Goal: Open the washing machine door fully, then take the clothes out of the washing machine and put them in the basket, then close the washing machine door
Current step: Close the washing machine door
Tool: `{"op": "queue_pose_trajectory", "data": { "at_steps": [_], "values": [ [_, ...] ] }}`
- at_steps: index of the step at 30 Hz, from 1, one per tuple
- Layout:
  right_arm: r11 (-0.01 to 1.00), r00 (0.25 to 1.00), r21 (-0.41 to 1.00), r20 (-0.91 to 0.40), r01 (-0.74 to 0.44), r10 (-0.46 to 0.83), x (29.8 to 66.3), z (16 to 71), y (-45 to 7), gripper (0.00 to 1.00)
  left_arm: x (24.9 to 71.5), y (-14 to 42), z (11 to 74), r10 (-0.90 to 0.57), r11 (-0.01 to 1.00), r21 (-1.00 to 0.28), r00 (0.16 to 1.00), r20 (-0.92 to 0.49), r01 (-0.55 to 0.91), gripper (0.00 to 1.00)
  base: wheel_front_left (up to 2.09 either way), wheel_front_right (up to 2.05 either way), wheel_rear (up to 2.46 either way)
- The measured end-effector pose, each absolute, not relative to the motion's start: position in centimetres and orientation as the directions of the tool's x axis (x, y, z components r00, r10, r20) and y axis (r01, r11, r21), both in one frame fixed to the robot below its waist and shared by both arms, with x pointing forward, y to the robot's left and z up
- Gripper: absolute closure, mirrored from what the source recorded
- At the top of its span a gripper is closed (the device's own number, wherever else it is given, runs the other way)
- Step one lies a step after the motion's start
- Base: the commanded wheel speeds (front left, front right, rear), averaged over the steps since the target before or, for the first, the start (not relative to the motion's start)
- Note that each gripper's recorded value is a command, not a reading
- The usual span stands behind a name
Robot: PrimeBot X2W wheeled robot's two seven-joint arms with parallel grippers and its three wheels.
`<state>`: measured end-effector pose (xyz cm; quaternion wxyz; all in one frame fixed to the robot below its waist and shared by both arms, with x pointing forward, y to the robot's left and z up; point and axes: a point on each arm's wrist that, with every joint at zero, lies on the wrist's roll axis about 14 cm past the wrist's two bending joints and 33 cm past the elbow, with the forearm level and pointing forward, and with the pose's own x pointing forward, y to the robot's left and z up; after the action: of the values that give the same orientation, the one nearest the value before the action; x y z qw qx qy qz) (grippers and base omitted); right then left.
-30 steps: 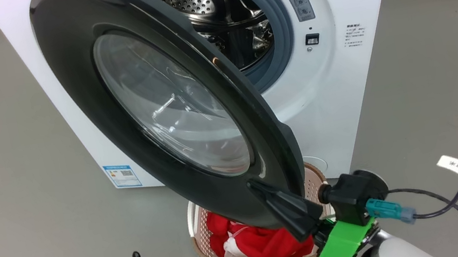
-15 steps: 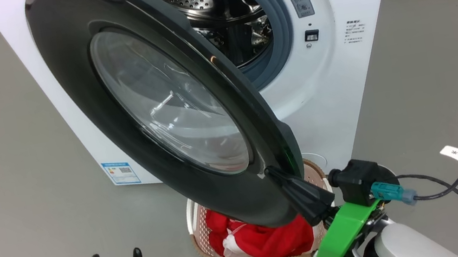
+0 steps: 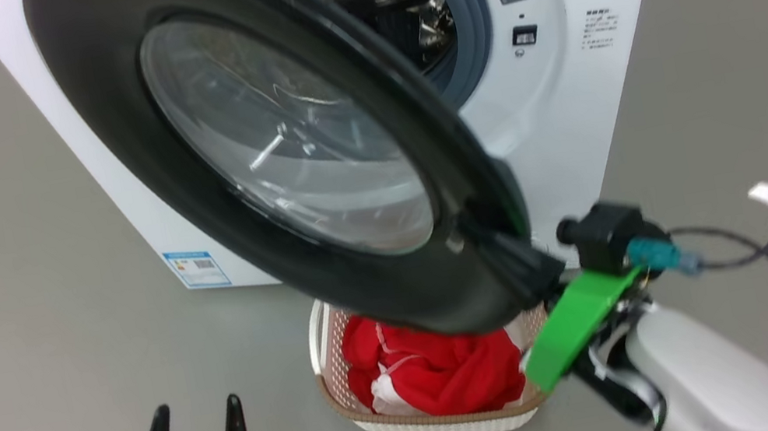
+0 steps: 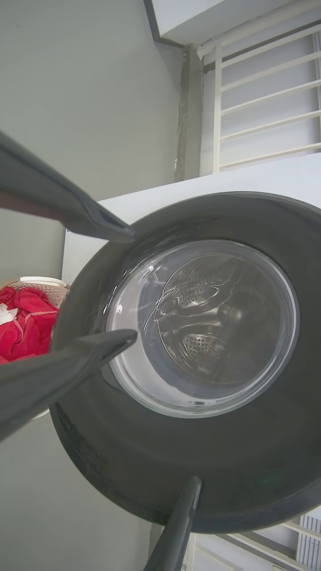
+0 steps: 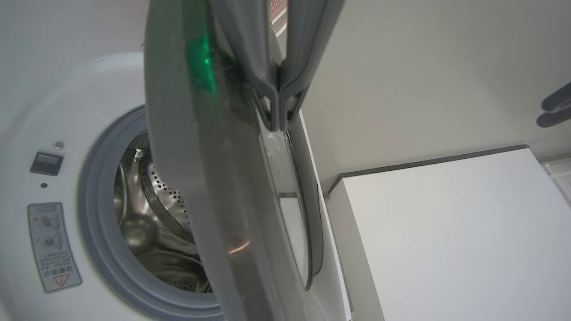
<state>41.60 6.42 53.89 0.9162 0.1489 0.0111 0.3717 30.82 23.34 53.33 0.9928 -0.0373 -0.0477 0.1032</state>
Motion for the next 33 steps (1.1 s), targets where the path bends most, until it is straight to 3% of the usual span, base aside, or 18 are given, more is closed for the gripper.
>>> {"op": "queue_pose_trajectory", "data": {
  "at_steps": [20,33],
  "values": [
    [0.787,0.819,0.233,0.105,-0.572,0.564,54.0,55.0,3.1,1.0,34.9,22.2,52.3,0.202,0.976,-0.098,0.976,0.086,-0.194,0.0,0.0,0.0,0.0],
    [0.83,0.862,0.233,0.098,-0.506,0.498,59.1,54.9,1.6,1.0,36.3,22.1,51.3,0.21,0.975,-0.092,0.975,0.069,-0.203,0.0,0.0,0.0,0.0]
  ]
}}
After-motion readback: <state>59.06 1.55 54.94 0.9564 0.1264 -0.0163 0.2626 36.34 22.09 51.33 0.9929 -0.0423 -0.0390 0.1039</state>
